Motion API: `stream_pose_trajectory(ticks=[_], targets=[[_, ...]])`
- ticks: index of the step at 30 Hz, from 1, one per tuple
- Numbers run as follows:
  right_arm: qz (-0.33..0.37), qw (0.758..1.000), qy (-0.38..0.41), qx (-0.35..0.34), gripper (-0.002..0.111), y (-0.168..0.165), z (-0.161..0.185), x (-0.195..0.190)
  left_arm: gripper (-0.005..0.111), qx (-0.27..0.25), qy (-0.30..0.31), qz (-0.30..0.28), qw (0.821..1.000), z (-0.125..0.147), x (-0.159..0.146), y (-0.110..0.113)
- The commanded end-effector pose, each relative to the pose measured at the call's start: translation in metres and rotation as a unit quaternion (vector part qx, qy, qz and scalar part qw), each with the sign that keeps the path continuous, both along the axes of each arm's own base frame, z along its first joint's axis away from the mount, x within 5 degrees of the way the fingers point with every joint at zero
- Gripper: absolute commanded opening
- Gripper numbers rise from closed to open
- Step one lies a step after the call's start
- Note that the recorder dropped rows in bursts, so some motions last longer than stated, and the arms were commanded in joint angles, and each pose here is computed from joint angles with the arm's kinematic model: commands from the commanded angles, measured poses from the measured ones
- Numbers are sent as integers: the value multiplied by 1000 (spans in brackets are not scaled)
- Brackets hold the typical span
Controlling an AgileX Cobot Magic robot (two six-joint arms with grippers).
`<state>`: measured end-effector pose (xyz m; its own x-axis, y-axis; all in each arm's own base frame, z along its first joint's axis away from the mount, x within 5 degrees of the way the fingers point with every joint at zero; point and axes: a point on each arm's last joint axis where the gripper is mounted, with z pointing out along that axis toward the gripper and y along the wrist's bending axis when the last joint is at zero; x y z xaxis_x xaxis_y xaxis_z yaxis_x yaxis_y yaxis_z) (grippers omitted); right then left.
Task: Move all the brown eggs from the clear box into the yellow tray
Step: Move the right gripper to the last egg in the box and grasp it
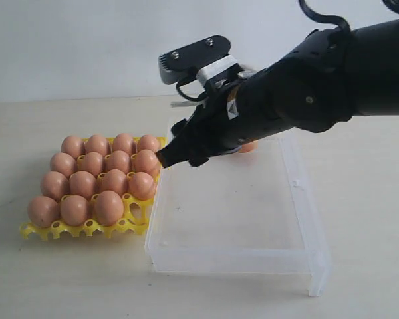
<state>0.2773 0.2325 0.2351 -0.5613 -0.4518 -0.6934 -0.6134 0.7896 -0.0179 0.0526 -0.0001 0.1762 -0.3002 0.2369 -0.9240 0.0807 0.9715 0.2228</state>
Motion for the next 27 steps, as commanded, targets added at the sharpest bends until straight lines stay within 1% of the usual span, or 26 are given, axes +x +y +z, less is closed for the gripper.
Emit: stream_pose_trajectory(ticks=[1,5,10,12,16,19,21,24,25,26,27], targets=[[-32,999,-3,-14,56,-25,2,15,0,-2,-7,0,1000,2,0,0],[-38,999,-8,-37,56,-35,1,21,0,-2,-7,0,1000,2,0,0],[-64,997,-6,-37,56,-50,1,30,0,-2,-7,0,1000,2,0,0],[-90,996,2,-28,56,-58,0,35,0,-2,-7,0,1000,2,0,0],[-169,985,44,-4,56,-73,-7,46,0,-2,-7,0,1000,2,0,0],[-187,980,63,-12,56,-75,-14,54,0,-2,-7,0,1000,2,0,0],[-217,972,85,8,56,-73,-18,61,0,-2,-7,0,1000,2,0,0],[-300,942,134,74,56,-65,-29,71,0,-2,-7,0,1000,2,0,0],[-306,939,138,79,56,-63,-33,75,0,-2,-7,0,1000,2,0,0],[-291,945,132,66,56,-61,-36,79,0,-2,-7,0,1000,2,0,0],[-261,957,121,40,56,-60,-37,81,0,-2,-7,0,1000,2,0,0]])
